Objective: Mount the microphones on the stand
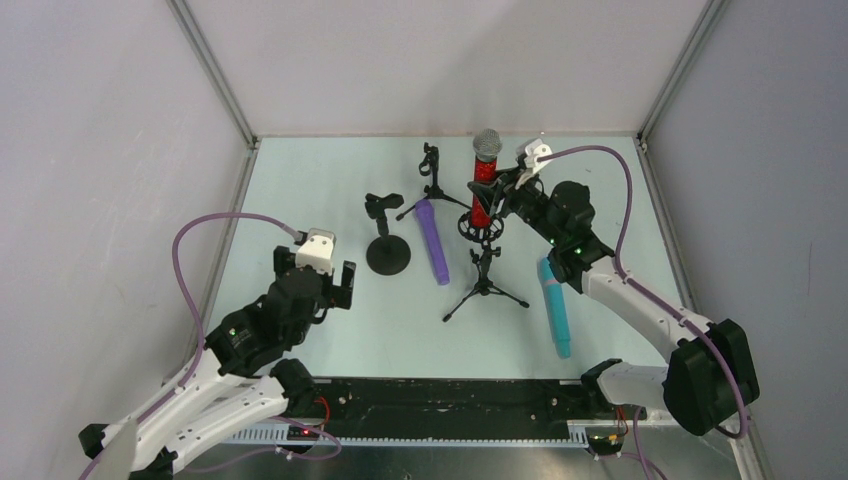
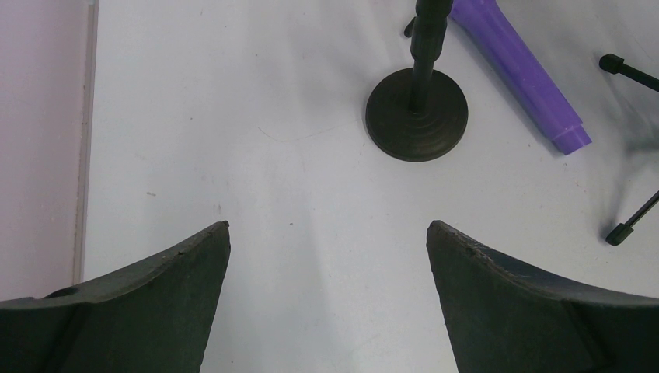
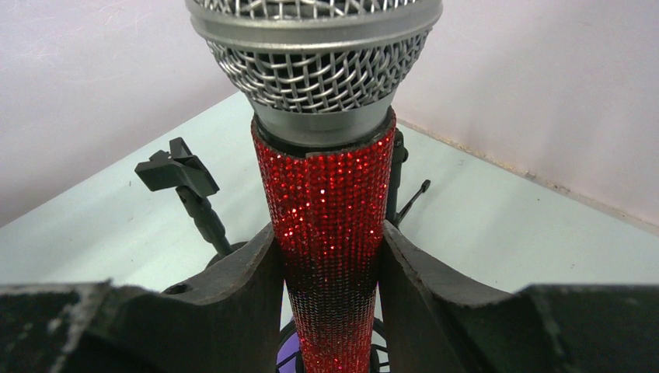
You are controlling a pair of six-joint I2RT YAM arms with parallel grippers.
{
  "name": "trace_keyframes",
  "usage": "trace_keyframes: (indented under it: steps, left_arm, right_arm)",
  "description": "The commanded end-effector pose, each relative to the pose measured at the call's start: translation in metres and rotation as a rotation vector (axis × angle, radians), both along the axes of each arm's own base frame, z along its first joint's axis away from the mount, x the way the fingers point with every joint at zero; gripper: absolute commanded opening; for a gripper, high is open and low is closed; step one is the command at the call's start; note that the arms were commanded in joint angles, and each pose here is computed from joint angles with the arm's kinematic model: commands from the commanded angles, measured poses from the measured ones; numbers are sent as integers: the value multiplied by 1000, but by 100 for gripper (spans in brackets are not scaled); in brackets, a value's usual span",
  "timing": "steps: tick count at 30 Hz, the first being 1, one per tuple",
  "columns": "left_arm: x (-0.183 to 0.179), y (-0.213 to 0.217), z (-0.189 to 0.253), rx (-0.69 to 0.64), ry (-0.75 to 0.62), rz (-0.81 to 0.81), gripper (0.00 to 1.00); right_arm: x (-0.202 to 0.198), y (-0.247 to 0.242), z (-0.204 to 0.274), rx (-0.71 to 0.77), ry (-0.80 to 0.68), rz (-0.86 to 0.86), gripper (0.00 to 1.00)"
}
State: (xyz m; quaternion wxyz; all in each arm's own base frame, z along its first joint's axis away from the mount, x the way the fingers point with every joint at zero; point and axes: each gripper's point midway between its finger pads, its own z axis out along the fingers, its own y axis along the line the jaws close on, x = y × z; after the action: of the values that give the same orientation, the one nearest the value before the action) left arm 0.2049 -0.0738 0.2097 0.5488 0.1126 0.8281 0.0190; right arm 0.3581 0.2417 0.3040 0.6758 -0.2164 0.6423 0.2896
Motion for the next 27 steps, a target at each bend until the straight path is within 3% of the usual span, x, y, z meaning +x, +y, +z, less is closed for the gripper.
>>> trace_keyframes:
  steps: [1,8,21,27]
  left_arm:
    - [3,3,12,-4,-31,16,100]
    - [3,2,12,-4,-30,15,100]
    - [3,2,12,-4,-27,10,100]
    - [3,1,10,4,-17,6,100]
  right_arm:
    - [3,2,-36,-38,116,11,0]
    - [4,6,-37,23,163,48,0]
    - [9,4,-62,-8,236,27,0]
    - [6,-1,-60,28,189,-5,0]
